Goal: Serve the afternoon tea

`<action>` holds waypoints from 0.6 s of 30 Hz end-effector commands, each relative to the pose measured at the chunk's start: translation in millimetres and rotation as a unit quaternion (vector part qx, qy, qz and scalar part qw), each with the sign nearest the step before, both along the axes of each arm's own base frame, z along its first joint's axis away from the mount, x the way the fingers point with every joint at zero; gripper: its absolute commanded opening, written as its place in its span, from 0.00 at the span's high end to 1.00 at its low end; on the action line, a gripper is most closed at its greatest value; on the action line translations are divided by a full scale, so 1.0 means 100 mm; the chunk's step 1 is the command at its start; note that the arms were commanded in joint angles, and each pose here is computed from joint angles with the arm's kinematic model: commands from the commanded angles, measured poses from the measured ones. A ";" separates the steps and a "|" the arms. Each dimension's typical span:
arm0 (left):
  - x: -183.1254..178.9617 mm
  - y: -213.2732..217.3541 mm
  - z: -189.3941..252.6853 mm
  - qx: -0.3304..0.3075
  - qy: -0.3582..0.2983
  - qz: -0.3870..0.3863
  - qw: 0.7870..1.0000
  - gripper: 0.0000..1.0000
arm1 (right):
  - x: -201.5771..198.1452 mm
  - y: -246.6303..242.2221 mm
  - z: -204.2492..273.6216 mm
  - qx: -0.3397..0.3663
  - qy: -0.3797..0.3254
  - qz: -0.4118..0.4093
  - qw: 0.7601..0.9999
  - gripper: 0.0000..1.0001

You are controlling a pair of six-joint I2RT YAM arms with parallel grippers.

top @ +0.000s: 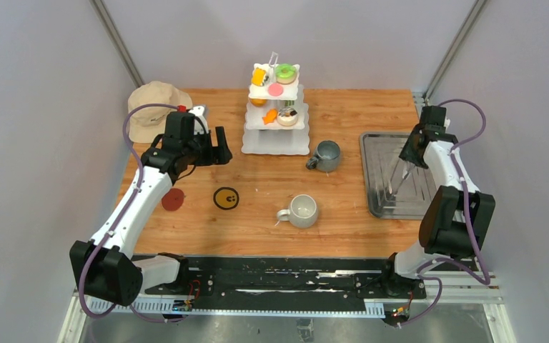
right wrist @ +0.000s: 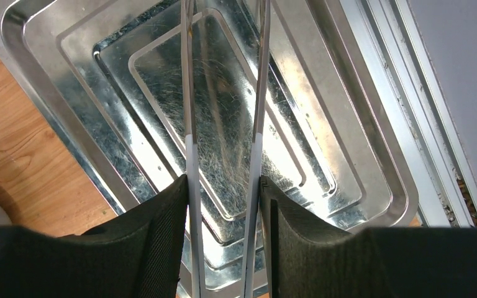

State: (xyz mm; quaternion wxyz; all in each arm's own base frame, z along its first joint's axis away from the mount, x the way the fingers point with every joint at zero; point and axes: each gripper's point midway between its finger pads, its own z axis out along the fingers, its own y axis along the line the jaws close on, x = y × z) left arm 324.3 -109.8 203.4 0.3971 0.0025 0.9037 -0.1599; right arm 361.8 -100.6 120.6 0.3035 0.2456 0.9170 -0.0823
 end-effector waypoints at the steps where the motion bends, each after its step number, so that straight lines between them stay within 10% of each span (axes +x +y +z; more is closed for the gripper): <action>1: 0.07 0.02 0.08 0.003 -0.018 0.004 1.000 0.12 | 0.14 -0.09 0.06 0.003 -0.014 -0.003 1.000 0.56; 18: 0.09 0.00 0.07 -0.001 -0.017 0.001 1.000 0.12 | 0.16 -0.13 0.08 0.029 -0.019 0.000 0.999 0.71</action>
